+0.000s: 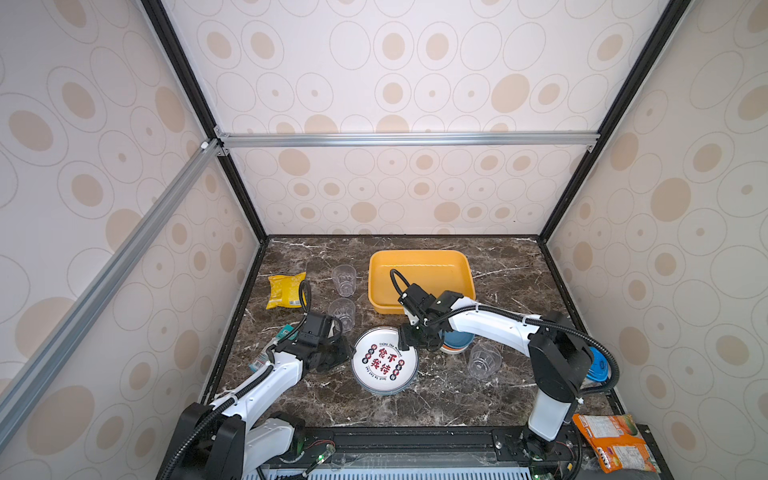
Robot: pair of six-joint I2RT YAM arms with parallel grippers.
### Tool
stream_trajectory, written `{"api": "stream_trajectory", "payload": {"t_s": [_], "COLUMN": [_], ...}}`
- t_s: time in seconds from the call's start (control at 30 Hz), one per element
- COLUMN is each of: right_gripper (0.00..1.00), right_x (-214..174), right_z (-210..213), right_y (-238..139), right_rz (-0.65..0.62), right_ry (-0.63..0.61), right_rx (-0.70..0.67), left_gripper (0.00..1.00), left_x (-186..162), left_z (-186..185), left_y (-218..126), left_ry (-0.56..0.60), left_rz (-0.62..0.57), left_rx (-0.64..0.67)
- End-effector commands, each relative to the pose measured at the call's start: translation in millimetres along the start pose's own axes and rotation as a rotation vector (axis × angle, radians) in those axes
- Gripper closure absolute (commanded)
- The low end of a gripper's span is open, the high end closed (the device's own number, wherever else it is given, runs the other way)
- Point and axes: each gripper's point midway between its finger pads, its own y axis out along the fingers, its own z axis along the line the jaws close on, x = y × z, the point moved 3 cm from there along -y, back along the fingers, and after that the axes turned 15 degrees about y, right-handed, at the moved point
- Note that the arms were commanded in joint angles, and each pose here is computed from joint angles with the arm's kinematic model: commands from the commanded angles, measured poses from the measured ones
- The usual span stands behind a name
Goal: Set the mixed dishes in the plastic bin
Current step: 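Pinch the top white plate's rim with the right gripper and tilt it up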
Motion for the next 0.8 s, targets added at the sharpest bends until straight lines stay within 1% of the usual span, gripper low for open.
{"api": "stream_trajectory", "payload": {"t_s": [0.0,0.1,0.47,0.77], "right_gripper": [0.36,0.36,0.43,0.47], "right_x": [-4.1,-4.0,-3.7,-5.2], "right_z": [2.0,2.5,3.1,5.8], "right_y": [5.9,5.7,2.4,6.5], "right_rz": [0.025,0.025,0.012,0.030], "right_ry": [0.001,-0.003,-0.010,-0.019], "right_rx": [-0.012,-0.009,-0.015,-0.009], "left_gripper": [0.51,0.51,0.51,0.54], "left_x": [-2.0,-2.4,-3.1,-4.0], "left_z": [-1.1,-1.0,-0.7,0.1], "left_y": [0.9,0.5,2.0,2.9], "left_ry": [-0.008,-0.010,-0.009,-0.012], "left_rz": [0.004,0.001,0.007,0.007], "left_rx": [-0.003,-0.004,-0.005,-0.006]}}
